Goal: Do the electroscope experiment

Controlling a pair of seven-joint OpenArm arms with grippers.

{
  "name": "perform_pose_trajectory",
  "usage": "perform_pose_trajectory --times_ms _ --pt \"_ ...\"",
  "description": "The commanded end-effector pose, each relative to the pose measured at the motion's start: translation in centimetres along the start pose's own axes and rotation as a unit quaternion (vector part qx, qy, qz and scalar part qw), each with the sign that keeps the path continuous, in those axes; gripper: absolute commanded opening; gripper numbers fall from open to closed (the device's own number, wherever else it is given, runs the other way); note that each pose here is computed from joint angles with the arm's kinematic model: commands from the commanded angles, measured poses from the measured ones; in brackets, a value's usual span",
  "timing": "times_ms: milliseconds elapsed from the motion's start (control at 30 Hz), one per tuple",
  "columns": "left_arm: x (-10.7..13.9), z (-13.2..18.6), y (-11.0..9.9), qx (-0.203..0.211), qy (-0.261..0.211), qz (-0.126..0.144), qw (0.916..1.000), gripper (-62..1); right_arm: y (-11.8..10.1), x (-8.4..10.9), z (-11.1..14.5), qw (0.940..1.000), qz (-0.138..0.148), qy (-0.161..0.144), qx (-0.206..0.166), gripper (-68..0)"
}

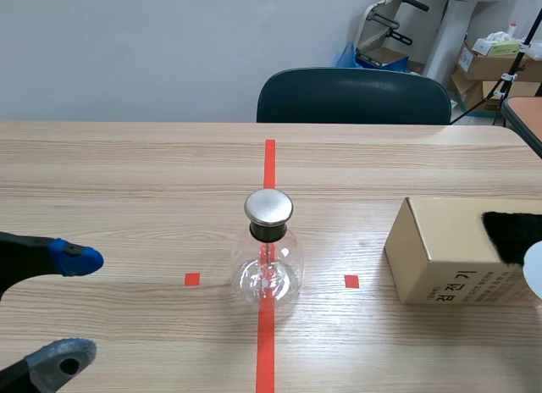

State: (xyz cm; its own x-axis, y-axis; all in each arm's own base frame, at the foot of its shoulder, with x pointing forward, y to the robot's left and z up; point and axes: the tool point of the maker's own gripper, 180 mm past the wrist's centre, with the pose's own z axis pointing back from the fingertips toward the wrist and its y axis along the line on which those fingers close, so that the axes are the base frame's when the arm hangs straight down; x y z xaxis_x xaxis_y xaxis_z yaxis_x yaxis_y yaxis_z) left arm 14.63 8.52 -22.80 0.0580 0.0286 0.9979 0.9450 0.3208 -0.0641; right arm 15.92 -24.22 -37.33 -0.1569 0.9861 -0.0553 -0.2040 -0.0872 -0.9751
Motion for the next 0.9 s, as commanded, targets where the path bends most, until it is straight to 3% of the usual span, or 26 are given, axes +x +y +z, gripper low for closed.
perform_pose_trajectory --times_ms 0,533,667,867 --pt "0.9 -0.4 -0.2 -0.001 -0.020 0.005 0.9998 -19.3 -0.9 -0.5 -0.2 0.9996 0.020 0.003 -0.018 -66.5" --pt "0.9 -0.4 -0.2 -0.001 -0.020 0.005 0.9998 -19.3 -1.4 -0.5 -0.3 0.9994 0.022 0.003 -0.026 -66.5" --pt "0.9 -0.4 -0.2 -0.001 -0.020 0.005 0.9998 -19.3 -3.6 -0.9 -0.2 0.9983 0.027 0.009 -0.052 -66.5" --pt "0.8 -0.4 -0.2 -0.001 -0.020 0.005 0.9998 -19.4 -8.7 -1.3 -1.2 0.9960 0.020 0.009 -0.087 -66.5"
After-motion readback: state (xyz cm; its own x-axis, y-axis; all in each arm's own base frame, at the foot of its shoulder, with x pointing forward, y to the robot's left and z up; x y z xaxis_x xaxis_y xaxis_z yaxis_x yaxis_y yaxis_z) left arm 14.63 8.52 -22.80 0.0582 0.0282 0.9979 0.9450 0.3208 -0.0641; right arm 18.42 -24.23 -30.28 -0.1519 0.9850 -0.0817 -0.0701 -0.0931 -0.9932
